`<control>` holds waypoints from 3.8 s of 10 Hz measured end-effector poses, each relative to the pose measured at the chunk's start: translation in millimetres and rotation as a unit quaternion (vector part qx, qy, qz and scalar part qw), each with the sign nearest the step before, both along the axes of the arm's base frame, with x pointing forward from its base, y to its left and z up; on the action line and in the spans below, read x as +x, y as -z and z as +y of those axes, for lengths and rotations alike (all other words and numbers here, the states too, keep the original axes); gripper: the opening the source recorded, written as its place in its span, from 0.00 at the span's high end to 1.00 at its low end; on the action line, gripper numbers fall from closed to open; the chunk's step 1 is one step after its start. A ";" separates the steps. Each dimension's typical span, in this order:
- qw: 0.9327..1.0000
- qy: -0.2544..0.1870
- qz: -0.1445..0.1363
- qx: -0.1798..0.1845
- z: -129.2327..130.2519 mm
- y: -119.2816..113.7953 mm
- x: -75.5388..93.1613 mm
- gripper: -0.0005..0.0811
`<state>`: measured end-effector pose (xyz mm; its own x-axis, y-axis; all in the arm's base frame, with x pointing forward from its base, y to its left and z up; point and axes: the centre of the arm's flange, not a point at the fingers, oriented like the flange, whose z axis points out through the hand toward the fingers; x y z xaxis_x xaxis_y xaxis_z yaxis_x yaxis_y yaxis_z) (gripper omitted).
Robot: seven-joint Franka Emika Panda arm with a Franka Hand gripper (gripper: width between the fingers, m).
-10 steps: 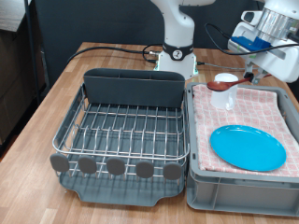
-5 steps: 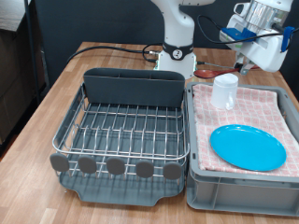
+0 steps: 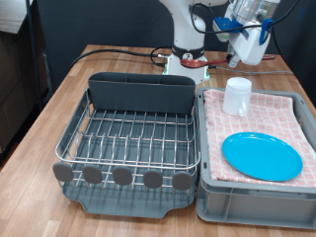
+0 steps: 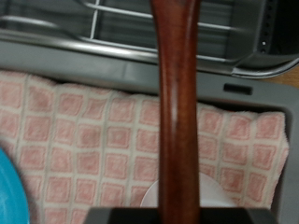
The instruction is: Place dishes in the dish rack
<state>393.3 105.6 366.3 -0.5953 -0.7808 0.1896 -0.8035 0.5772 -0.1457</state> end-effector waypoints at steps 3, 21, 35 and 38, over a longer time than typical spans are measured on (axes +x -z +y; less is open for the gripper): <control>1.000 0.013 -0.011 0.012 -18.5 -1.8 -14.1 0.88; 0.981 0.061 -0.004 0.186 -147.5 -7.5 -73.3 0.88; 0.944 0.081 -0.010 0.319 -196.7 38.2 -68.4 0.88; 0.942 0.087 -0.013 0.323 -208.6 56.8 -67.0 0.88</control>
